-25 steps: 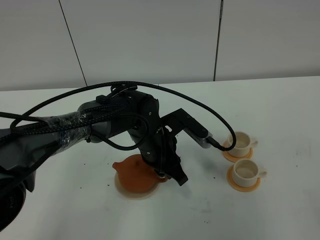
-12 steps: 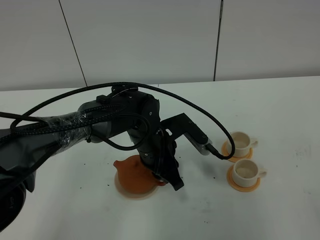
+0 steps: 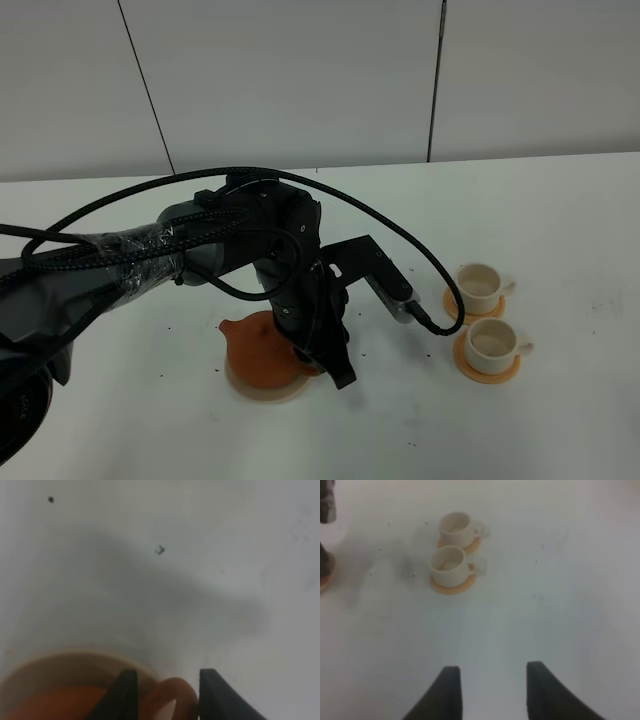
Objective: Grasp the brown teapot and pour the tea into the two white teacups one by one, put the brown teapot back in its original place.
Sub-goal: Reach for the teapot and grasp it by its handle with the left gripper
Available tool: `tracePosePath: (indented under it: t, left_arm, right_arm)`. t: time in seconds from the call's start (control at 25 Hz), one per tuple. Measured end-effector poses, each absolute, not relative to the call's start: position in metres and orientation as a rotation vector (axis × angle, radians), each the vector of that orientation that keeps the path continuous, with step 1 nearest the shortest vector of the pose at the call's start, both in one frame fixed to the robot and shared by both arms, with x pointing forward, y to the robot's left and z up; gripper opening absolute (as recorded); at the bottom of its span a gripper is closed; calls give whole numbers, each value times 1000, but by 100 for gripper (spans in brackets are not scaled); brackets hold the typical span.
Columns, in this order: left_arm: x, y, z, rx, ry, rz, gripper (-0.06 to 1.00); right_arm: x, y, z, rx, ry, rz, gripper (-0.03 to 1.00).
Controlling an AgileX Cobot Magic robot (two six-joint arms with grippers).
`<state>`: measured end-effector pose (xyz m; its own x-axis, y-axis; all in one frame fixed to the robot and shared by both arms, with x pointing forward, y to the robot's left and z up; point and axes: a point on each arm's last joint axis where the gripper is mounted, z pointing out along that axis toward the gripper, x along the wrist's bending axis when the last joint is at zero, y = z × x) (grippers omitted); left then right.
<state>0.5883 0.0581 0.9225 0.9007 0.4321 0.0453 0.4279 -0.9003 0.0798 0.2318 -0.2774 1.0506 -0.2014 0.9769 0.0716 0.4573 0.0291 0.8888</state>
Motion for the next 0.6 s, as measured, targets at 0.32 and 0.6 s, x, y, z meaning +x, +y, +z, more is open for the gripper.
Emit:
tracePosePath:
  t: [0.32,0.6]
  left_arm:
    - [588,58,922,3015,615,93,36]
    - [584,56,933,2995,514,60,36]
  right_arm:
    - [232,-277,1051,1463,1717,1122,30]
    - [232,-277,1051,1463,1717,1122,30]
